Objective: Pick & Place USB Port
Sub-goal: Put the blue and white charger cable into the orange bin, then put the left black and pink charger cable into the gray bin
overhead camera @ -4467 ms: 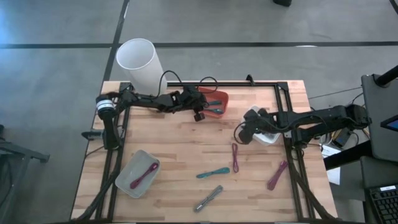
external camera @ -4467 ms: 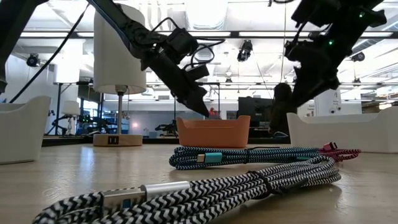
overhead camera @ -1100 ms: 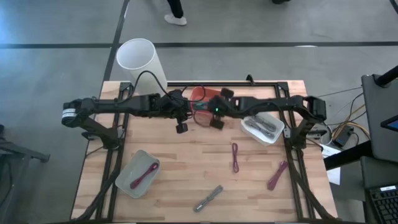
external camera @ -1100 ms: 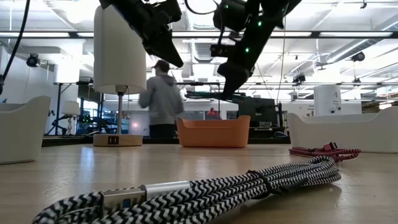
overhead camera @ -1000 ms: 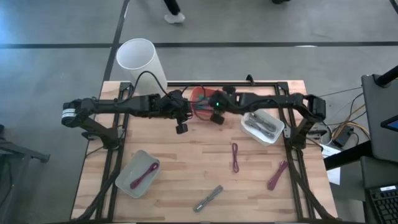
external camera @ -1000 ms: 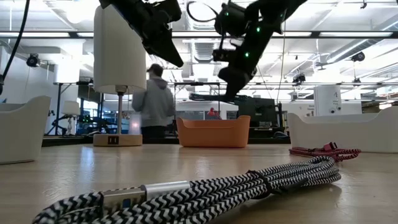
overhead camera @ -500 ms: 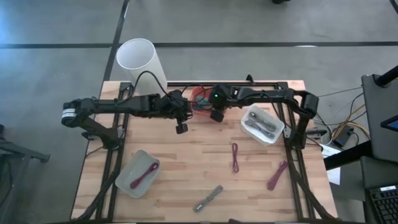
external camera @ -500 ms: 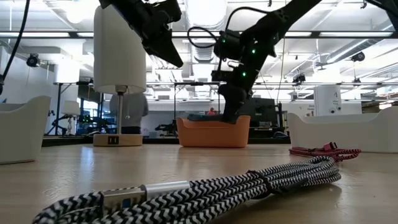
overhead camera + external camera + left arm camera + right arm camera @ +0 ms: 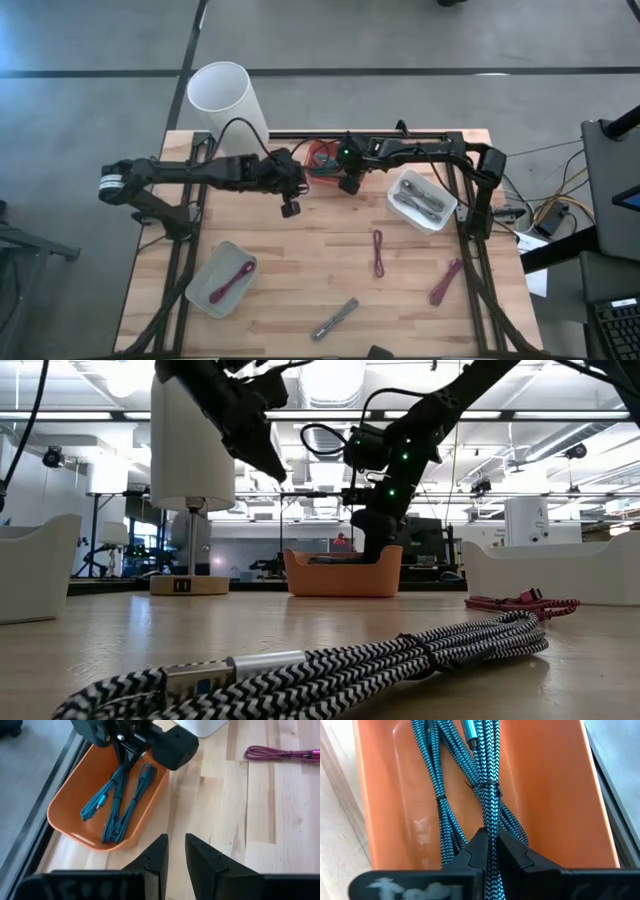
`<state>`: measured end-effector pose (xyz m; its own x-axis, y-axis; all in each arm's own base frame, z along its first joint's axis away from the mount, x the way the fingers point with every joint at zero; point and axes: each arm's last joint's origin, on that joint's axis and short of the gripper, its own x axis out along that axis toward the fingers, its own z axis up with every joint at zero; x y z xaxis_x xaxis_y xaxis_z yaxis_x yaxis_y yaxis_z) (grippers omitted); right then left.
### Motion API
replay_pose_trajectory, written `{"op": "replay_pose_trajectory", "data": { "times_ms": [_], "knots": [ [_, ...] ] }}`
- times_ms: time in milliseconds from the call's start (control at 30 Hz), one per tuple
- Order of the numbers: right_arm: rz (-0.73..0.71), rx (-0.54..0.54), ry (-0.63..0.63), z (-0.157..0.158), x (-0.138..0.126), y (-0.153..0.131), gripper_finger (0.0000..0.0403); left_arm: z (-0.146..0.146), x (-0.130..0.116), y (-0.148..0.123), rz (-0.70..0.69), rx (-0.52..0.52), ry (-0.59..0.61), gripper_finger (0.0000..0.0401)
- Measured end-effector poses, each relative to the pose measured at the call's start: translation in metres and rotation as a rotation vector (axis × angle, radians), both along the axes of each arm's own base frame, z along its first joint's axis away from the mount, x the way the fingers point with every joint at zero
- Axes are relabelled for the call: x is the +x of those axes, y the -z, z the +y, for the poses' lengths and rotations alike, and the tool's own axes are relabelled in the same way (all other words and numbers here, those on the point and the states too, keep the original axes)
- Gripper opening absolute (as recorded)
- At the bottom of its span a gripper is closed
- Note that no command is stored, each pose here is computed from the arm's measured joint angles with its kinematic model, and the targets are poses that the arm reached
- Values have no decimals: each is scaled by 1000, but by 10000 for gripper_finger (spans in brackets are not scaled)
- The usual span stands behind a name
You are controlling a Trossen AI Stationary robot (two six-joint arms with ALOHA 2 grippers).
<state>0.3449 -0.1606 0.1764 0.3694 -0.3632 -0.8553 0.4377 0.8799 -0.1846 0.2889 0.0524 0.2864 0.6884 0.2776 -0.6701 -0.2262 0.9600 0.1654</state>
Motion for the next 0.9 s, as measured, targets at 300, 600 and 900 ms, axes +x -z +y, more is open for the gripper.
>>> {"op": "replay_pose_trajectory", "data": {
  "times_ms": [300,600,900],
  "knots": [
    [31,39,29,-2,2,19,23,0,-1,4,4,-19,-17,71],
    [60,32,-3,-8,17,26,41,0,-1,4,0,-16,-19,71],
    [41,12,-29,-7,22,-1,114,0,-1,4,-3,-25,-27,71]
  ]
}}
